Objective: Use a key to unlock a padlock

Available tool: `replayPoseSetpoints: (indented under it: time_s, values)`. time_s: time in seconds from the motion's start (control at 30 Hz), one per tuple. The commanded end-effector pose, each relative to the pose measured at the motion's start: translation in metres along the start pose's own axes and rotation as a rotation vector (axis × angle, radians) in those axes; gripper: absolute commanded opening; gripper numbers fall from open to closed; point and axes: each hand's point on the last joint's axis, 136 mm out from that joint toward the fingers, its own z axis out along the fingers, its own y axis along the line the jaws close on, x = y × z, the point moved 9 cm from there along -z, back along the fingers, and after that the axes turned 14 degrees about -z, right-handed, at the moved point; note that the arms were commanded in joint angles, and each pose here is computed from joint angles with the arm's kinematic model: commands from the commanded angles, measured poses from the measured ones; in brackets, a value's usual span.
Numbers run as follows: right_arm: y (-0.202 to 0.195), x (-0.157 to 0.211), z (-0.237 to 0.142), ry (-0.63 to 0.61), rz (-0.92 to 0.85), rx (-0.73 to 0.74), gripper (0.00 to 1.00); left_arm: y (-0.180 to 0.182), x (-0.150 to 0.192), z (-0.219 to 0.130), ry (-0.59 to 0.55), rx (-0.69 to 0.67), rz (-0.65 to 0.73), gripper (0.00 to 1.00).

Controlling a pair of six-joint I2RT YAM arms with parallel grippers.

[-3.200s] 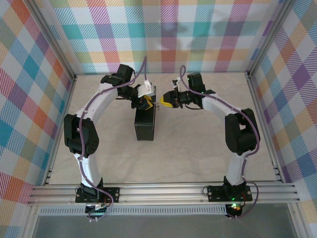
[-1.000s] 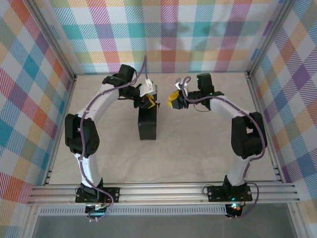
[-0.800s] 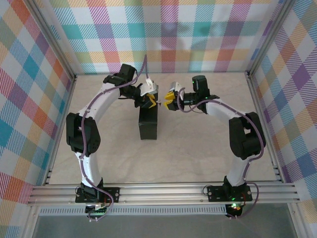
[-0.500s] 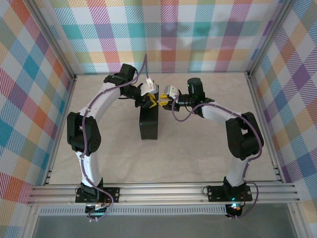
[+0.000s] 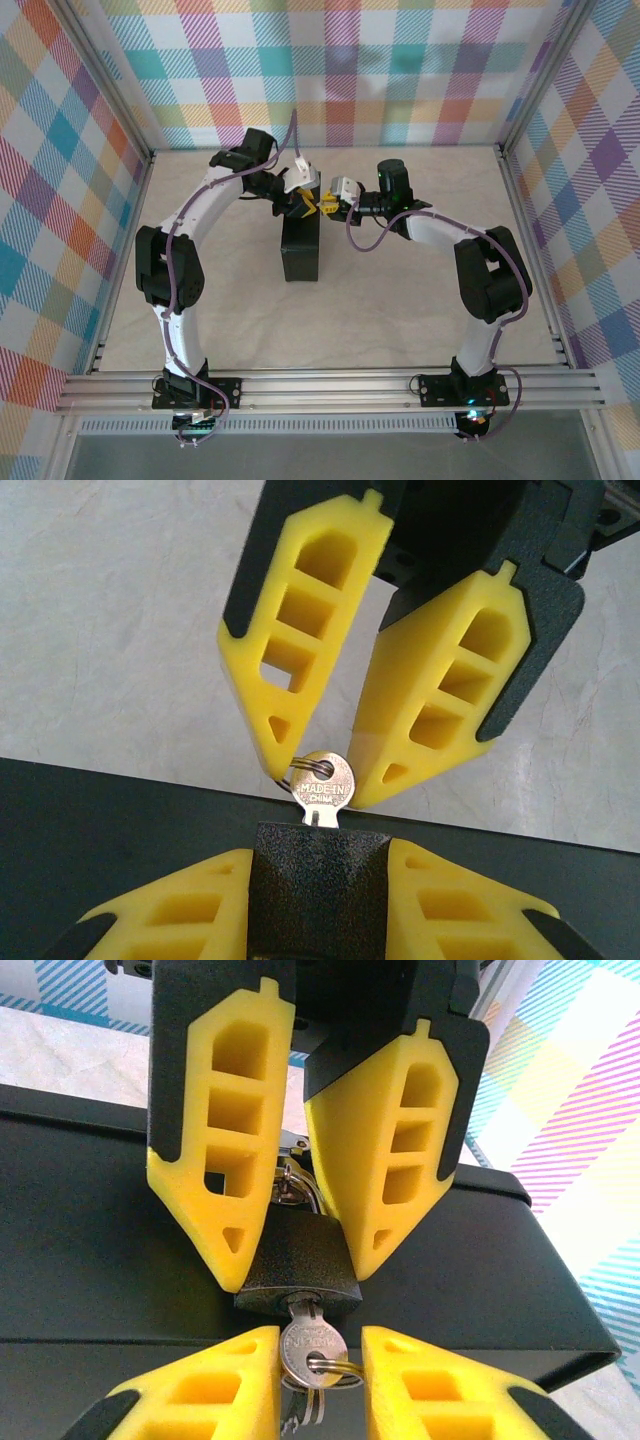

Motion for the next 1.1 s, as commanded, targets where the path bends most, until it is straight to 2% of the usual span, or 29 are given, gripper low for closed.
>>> replayPoseSetpoints:
  time_s: [0.0, 0.2, 0.33, 0.5, 0.8, 1.07]
  values:
    - [0.003, 0.001, 0.005, -0.001, -0.049, -0.003, 0.20, -0.004, 0.016, 0.014, 0.064, 0.068, -0.063, 0.21]
    - [0.002, 0.002, 0.006, 0.011, -0.045, -0.008, 0.10, -0.004, 0.016, 0.014, 0.060, 0.077, -0.063, 0.20]
    - [-0.001, -0.002, 0.005, 0.029, -0.022, -0.042, 0.00, -0.006, 0.017, 0.015, 0.060, 0.086, -0.066, 0.20]
    - [-0.008, -0.014, 0.003, 0.020, 0.031, -0.108, 0.00, -0.008, 0.017, 0.014, 0.054, 0.093, -0.064, 0.19]
    - [-0.017, -0.041, -0.005, 0.026, 0.275, -0.263, 0.00, -0.008, 0.012, 0.012, 0.030, 0.089, -0.053, 0.18]
    - [-0.018, -0.039, -0.004, 0.013, 0.360, -0.243, 0.00, -0.005, 0.012, 0.013, 0.022, 0.080, -0.055, 0.18]
